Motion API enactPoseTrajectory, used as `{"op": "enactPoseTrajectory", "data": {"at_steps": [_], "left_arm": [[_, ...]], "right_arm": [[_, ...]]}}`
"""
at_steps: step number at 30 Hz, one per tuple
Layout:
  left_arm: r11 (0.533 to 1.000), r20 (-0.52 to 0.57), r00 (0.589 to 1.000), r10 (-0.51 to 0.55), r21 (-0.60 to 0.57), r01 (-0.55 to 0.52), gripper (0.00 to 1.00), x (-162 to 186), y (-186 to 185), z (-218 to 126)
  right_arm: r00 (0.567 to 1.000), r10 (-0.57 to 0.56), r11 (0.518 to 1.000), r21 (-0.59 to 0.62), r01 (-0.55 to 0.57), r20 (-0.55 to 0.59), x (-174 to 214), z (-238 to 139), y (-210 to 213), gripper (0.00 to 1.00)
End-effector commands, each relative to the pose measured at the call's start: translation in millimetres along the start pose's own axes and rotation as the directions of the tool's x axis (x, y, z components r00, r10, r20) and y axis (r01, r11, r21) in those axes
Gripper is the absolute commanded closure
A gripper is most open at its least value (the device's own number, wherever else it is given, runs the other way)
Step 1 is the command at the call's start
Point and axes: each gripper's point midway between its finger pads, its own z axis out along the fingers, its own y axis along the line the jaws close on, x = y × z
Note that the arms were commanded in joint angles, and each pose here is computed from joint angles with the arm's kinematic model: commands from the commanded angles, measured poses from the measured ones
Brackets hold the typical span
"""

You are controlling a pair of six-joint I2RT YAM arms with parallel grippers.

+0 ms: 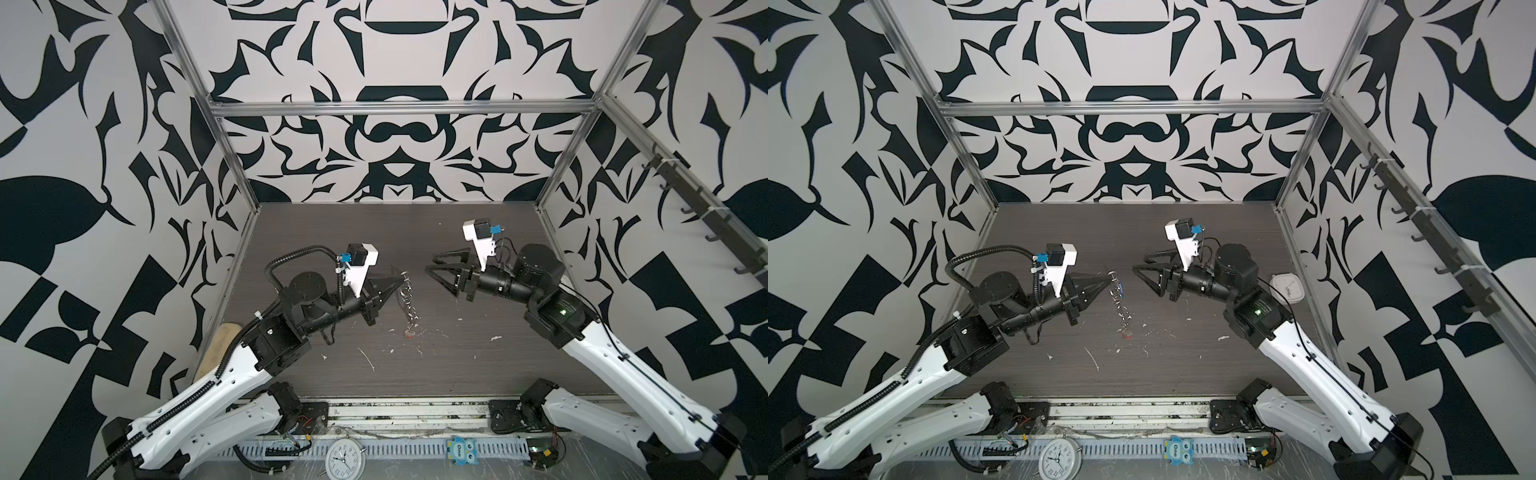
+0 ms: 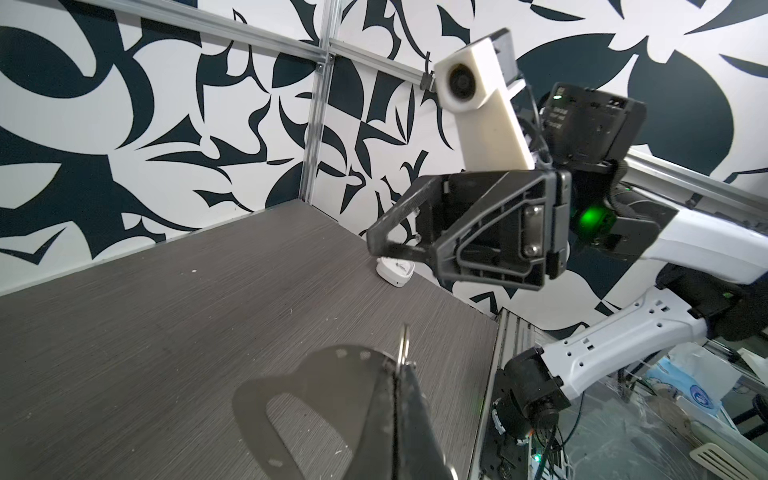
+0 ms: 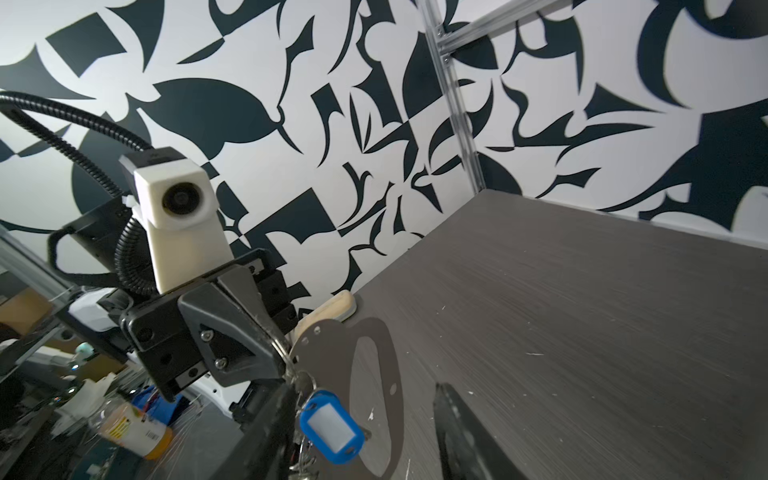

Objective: Remove the keys from the keyring

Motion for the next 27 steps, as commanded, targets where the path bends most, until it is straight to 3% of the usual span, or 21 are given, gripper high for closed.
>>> {"op": "enactPoseTrajectory", "data": {"at_steps": [1,8,13,27], "left_arm": [[0.998,0.084,0.996,0.034,0.054,-0.039,1.00,-19.9,-13.5,-5.7],[0.996,0.113,0.993,0.040,0.077,-0.049,1.00,-25.3,-18.8,-9.5],[0.995,0.124,0.992,0.039,0.089,-0.050,1.00,-28.2,-21.2,-9.9],[0.994,0.124,0.992,0.021,0.099,-0.034,1.00,-29.9,-22.3,-7.5]], "right_arm": [[0.994,-0.064,0.983,-0.166,0.079,0.093,-26.6,-7.1,40.0,0.45],[0.998,-0.055,0.948,-0.312,0.061,0.030,-24.2,2.0,61.6,0.53],[0.998,-0.056,0.940,-0.337,0.054,0.003,-18.1,7.2,65.9,0.55],[0.997,-0.076,0.930,-0.362,0.063,-0.022,-15.3,13.5,76.3,0.73]]}}
